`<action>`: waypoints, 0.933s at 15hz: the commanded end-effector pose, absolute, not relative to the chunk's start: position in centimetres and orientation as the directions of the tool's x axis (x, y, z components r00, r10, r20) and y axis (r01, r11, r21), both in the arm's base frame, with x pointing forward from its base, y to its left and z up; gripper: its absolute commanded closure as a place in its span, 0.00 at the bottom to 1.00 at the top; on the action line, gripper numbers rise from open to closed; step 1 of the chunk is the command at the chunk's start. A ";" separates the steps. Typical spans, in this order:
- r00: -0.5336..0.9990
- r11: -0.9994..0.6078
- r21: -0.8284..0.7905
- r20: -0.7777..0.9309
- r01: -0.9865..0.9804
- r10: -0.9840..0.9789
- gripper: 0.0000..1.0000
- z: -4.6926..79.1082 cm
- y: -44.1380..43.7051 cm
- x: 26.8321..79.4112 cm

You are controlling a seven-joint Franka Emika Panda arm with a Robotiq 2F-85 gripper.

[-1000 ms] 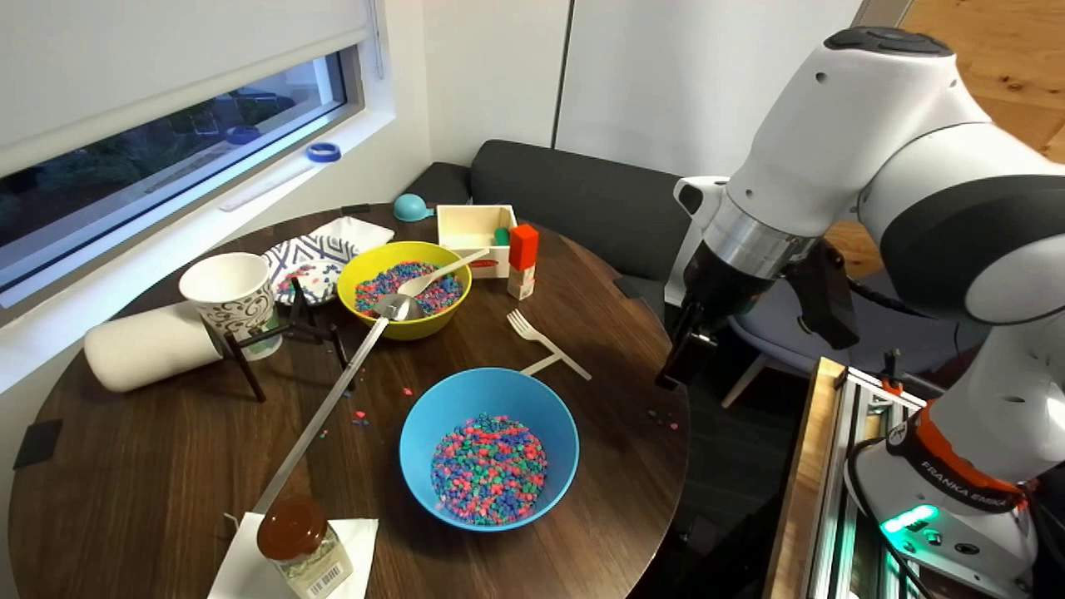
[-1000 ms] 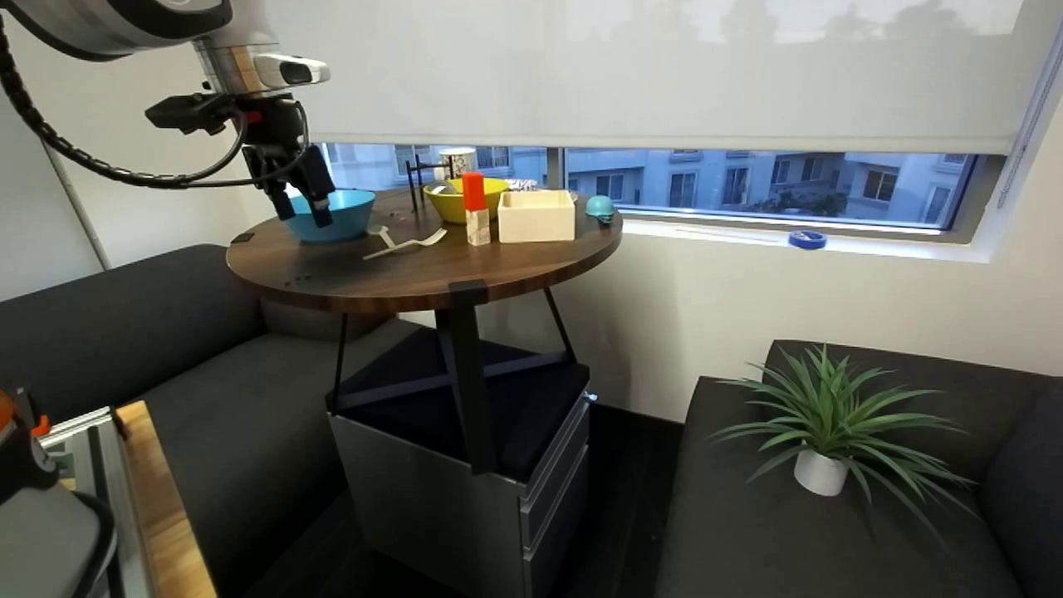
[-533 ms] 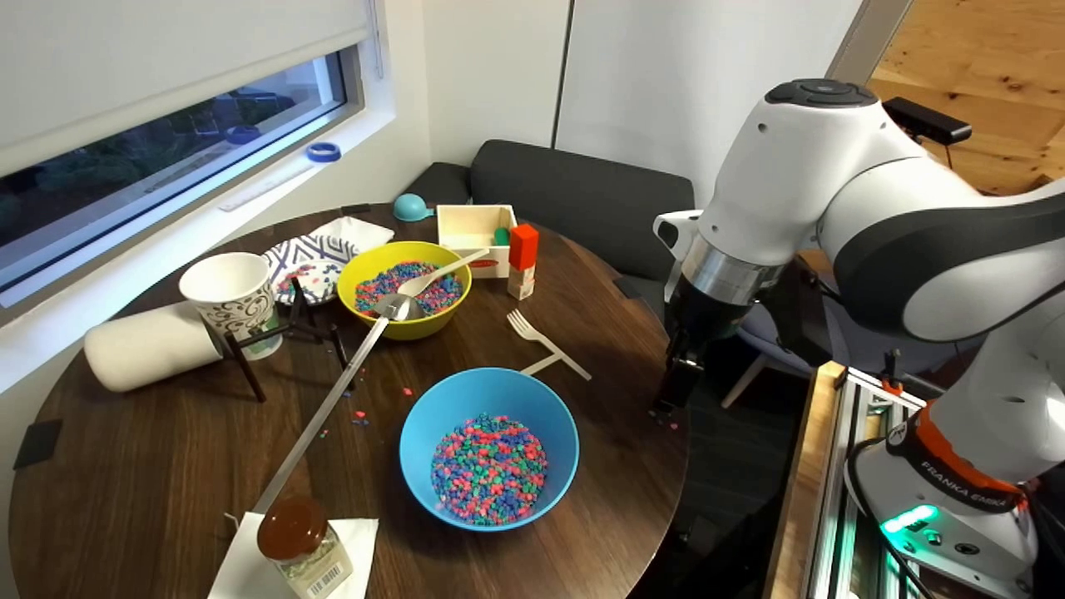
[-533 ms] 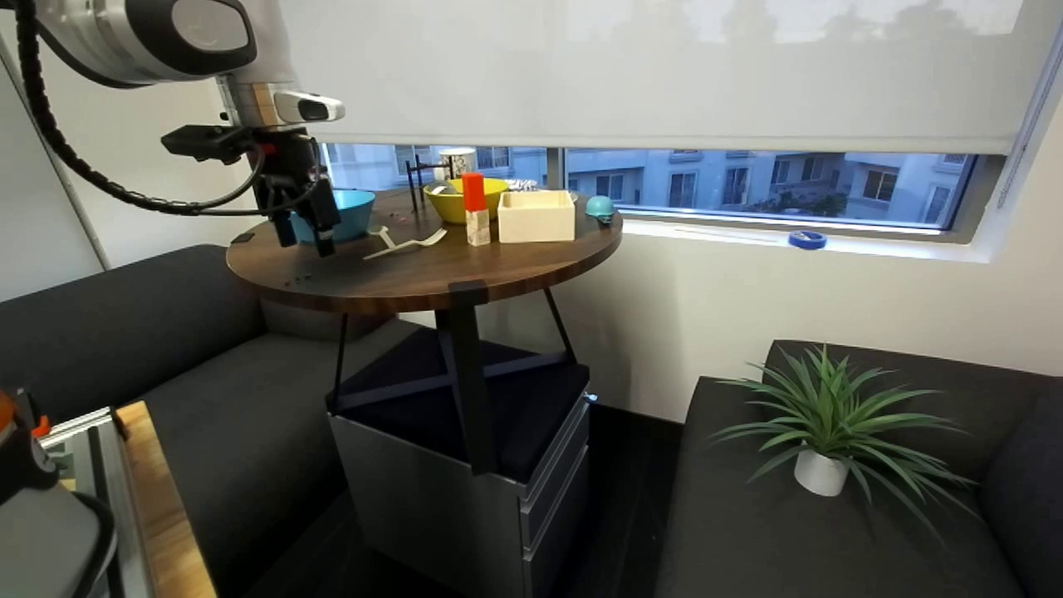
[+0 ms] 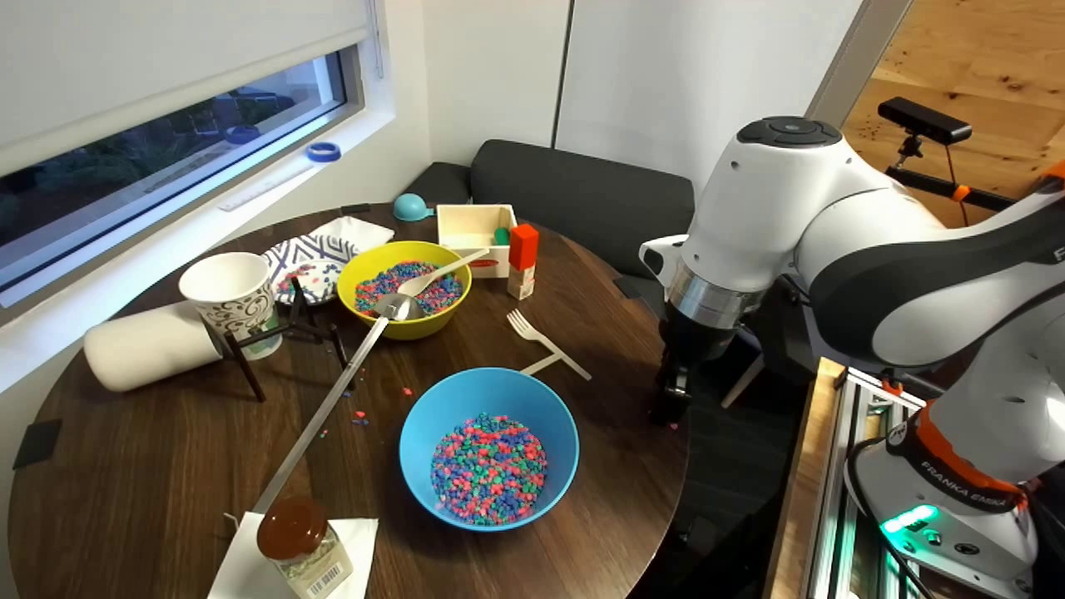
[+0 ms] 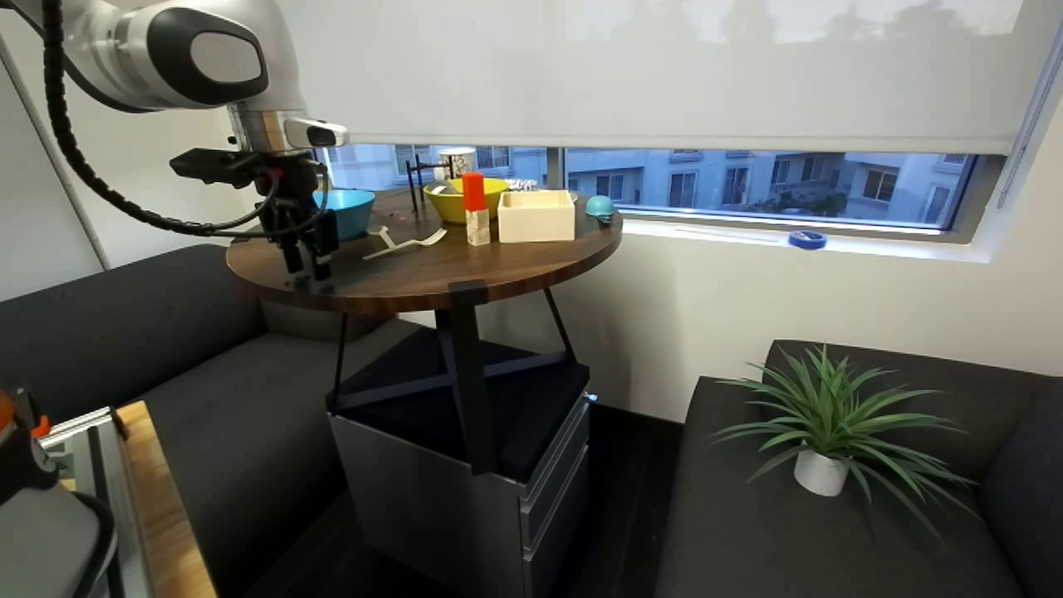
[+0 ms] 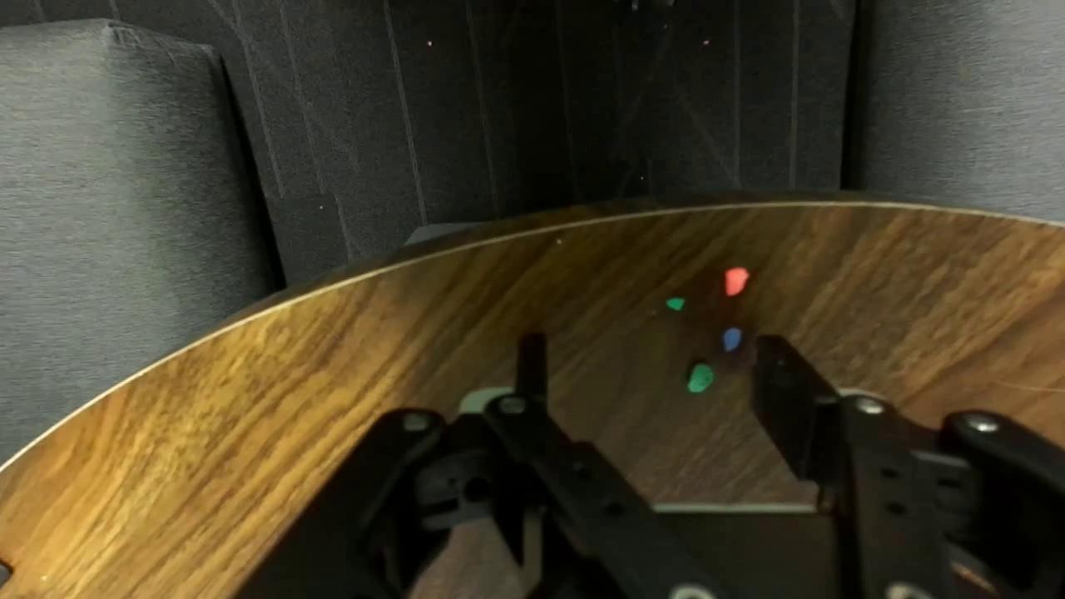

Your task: Put the objects from the table in the bowl

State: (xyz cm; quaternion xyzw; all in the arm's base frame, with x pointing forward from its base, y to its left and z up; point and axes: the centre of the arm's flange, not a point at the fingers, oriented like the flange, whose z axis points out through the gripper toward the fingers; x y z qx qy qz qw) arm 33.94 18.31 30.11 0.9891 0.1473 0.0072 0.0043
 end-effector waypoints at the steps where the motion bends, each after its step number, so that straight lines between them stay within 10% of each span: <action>1: 0.947 -0.947 0.003 0.016 0.322 0.322 0.41 28.6 17.9 32.1; 14: 0.908 -0.909 0.008 0.024 0.417 0.417 0.64 28.1 19.1 32.3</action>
